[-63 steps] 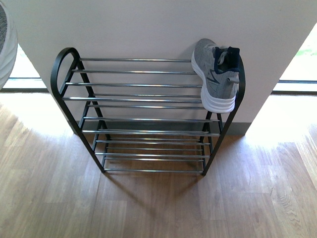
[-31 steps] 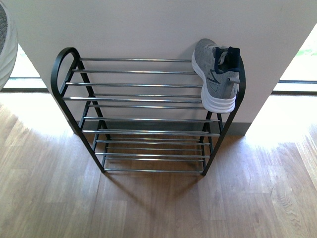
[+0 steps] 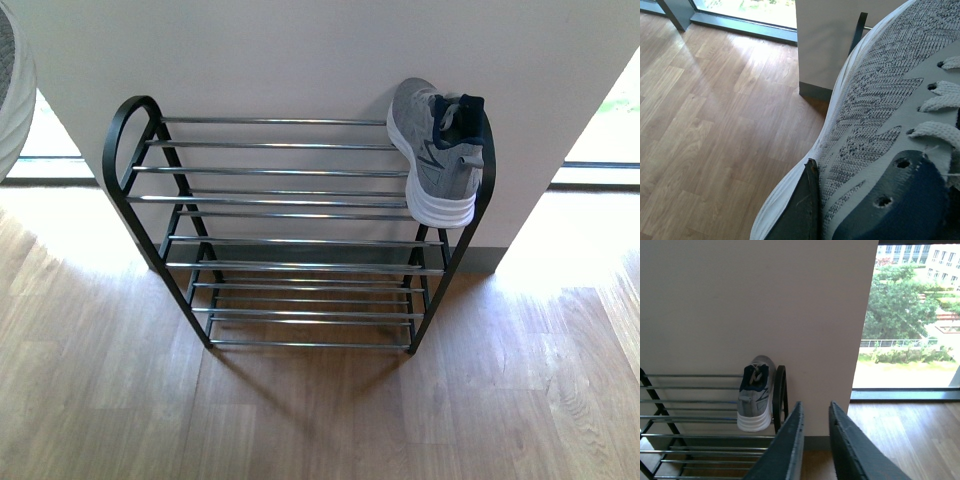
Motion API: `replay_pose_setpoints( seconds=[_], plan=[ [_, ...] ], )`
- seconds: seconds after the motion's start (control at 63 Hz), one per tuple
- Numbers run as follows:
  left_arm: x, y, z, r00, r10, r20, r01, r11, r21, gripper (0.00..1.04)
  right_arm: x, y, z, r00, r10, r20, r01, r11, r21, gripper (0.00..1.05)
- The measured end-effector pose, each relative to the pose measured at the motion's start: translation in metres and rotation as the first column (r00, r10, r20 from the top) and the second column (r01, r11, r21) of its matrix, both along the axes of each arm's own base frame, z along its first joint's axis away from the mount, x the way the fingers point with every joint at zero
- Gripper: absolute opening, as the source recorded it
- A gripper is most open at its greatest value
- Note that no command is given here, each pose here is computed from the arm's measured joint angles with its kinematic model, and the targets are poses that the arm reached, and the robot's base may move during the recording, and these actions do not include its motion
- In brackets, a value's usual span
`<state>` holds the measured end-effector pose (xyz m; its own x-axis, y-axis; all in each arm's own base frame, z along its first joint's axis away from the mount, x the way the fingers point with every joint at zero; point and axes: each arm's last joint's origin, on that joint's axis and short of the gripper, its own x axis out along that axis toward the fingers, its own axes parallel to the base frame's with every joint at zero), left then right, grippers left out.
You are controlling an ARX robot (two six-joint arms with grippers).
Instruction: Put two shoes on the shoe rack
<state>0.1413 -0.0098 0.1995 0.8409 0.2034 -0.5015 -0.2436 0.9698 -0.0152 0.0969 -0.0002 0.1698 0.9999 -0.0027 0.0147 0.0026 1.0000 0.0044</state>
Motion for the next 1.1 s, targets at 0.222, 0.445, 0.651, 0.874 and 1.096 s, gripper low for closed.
replay_pose_setpoints(
  seconds=[0.222,0.445,0.651,0.874,1.096],
  plan=[
    [0.003,-0.001,0.0,0.998,0.051,0.043,-0.051,0.999,0.008,0.02,0.0,0.0,0.0,1.0,0.0,0.0,0.0,1.0,0.0,0.54],
    [0.07,-0.028,-0.003,0.994,0.054,0.091,-0.036,0.981,-0.19,0.02,0.0,0.0,0.0,1.0,0.0,0.0,0.0,1.0,0.0,0.92],
    [0.188,-0.097,-0.053,0.995,-0.037,-0.097,-0.011,0.893,-0.45,0.02,0.0,0.0,0.0,1.0,0.0,0.0,0.0,1.0,0.0,0.96],
    [0.264,-0.154,-0.104,0.958,-0.144,-0.248,-0.003,0.86,-0.511,0.02,0.0,0.0,0.0,1.0,0.0,0.001,0.0,1.0,0.0,0.96],
    [0.309,-0.175,-0.119,0.942,-0.186,-0.281,0.012,0.852,-0.523,0.02,0.0,0.0,0.0,1.0,0.0,0.0,0.0,1.0,0.0,0.96]
  ],
)
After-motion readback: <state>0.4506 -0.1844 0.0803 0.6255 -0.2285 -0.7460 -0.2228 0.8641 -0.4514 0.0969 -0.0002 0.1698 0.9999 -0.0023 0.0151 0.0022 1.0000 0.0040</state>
